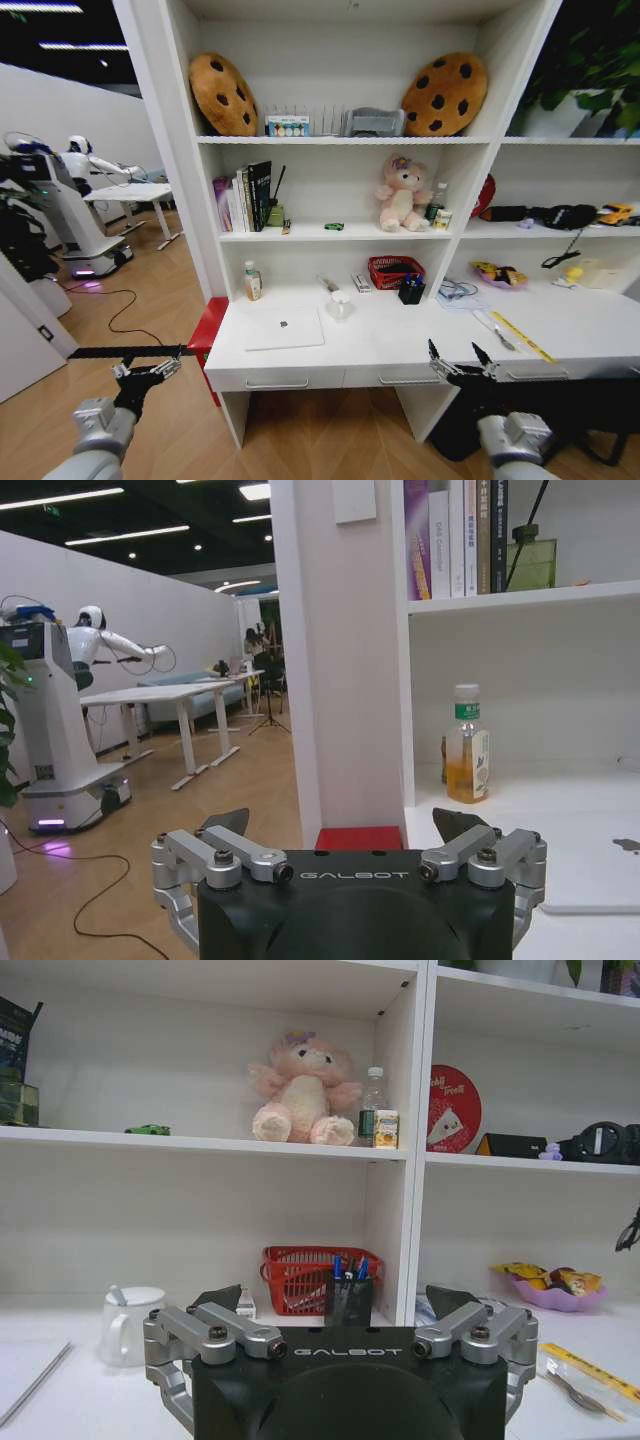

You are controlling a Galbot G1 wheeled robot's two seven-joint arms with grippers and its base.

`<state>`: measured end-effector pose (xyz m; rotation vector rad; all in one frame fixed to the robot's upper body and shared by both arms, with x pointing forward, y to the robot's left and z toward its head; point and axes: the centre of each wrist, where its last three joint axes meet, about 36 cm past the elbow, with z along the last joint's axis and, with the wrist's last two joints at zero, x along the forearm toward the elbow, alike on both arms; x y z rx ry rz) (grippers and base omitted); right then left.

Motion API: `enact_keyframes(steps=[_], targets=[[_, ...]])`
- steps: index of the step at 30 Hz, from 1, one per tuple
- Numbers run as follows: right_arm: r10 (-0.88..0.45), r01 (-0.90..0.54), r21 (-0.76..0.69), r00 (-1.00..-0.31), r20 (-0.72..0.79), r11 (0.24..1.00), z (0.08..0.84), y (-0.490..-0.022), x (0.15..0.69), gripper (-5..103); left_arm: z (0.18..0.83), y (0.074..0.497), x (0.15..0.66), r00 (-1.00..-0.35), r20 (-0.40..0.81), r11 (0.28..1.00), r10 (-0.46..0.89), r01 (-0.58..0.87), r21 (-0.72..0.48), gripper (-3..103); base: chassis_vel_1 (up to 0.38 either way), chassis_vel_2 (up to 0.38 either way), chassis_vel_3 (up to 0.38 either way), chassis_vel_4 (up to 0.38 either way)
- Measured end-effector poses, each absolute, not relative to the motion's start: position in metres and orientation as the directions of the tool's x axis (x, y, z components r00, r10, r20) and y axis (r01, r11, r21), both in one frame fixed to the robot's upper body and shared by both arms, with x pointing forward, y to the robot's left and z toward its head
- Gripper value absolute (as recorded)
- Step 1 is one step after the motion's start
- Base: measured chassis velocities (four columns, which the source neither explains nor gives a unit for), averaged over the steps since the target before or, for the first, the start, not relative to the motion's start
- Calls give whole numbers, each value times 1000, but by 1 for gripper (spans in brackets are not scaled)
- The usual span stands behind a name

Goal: Organize the objects on the table.

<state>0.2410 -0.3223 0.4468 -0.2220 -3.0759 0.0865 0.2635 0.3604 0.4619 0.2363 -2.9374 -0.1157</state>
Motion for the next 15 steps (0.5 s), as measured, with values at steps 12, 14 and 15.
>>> enact_keyframes(steps=[12, 14, 15], targets=[[145, 141, -60, -988, 52, 988, 447, -322, 241, 100, 462, 360, 263, -969, 184, 984, -167, -152, 93, 100, 315, -322, -343, 333], [145, 141, -60, -988, 53, 988, 447, -322, 241, 100, 462, 360, 263, -969, 184, 984, -167, -152, 93, 100, 54, -46, -133, 152], [145, 141, -60, -988, 53, 988, 447, -322, 241, 100, 462, 360, 263, -969, 184, 984, -167, -152, 93, 100, -4, -21, -133, 152]])
